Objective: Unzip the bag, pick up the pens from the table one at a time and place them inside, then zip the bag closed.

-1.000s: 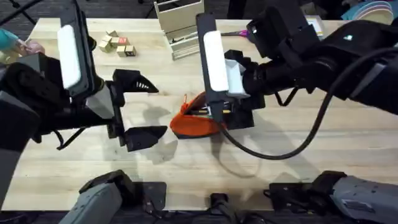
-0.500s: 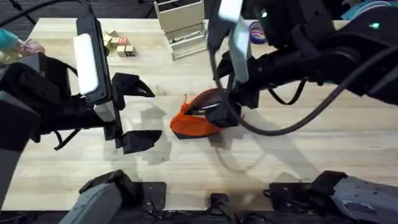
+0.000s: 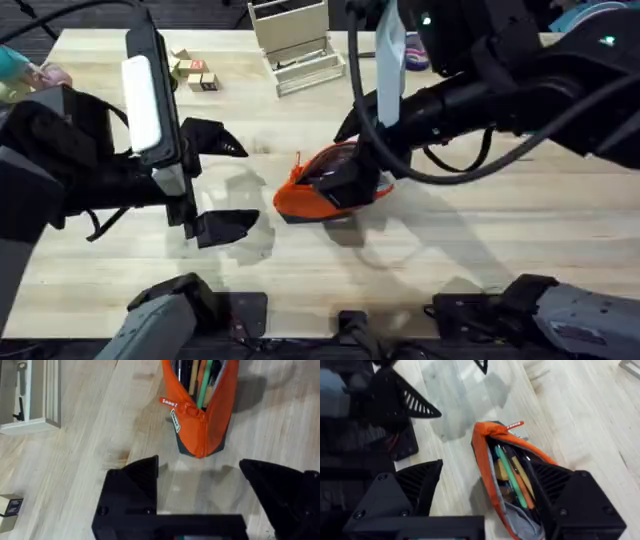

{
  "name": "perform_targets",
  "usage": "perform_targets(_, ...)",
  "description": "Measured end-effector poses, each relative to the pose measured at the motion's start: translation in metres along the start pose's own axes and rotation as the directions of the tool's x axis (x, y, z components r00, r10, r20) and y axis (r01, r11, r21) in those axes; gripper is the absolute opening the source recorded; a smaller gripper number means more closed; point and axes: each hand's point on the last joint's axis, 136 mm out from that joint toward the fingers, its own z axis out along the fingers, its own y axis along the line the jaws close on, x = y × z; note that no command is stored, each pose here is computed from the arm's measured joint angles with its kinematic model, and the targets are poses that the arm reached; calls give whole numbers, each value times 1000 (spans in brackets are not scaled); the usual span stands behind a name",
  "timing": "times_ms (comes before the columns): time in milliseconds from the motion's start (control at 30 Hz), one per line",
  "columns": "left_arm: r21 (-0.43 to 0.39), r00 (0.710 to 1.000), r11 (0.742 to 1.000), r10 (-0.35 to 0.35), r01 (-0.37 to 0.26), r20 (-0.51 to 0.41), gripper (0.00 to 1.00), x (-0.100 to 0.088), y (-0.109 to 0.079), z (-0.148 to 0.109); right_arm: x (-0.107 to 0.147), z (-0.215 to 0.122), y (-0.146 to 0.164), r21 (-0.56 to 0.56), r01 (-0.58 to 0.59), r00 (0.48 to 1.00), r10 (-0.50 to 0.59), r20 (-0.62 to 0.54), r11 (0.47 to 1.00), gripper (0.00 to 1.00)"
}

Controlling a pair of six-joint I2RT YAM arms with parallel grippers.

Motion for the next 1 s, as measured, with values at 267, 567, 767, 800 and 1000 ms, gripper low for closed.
perform_targets(267,0,1000,1000,0,0,-1,994,0,0,0,-1,0,0,-3,-75,997,75,2,997,997)
perform_targets(567,0,1000,1000,0,0,-2,993,0,0,0,-9,0,-1,-3,-125,991,125,37,992,997)
perform_targets(767,0,1000,1000,0,0,-2,993,0,0,0,-26,-8,-1,0,-167,983,167,77,986,997)
perform_targets(800,0,1000,1000,0,0,-2,992,0,0,0,-30,-10,-1,0,-169,982,168,86,986,997)
perform_targets(1000,1,1000,1000,-1,1,-2,993,0,0,0,-42,-17,-4,20,-202,973,198,115,979,997)
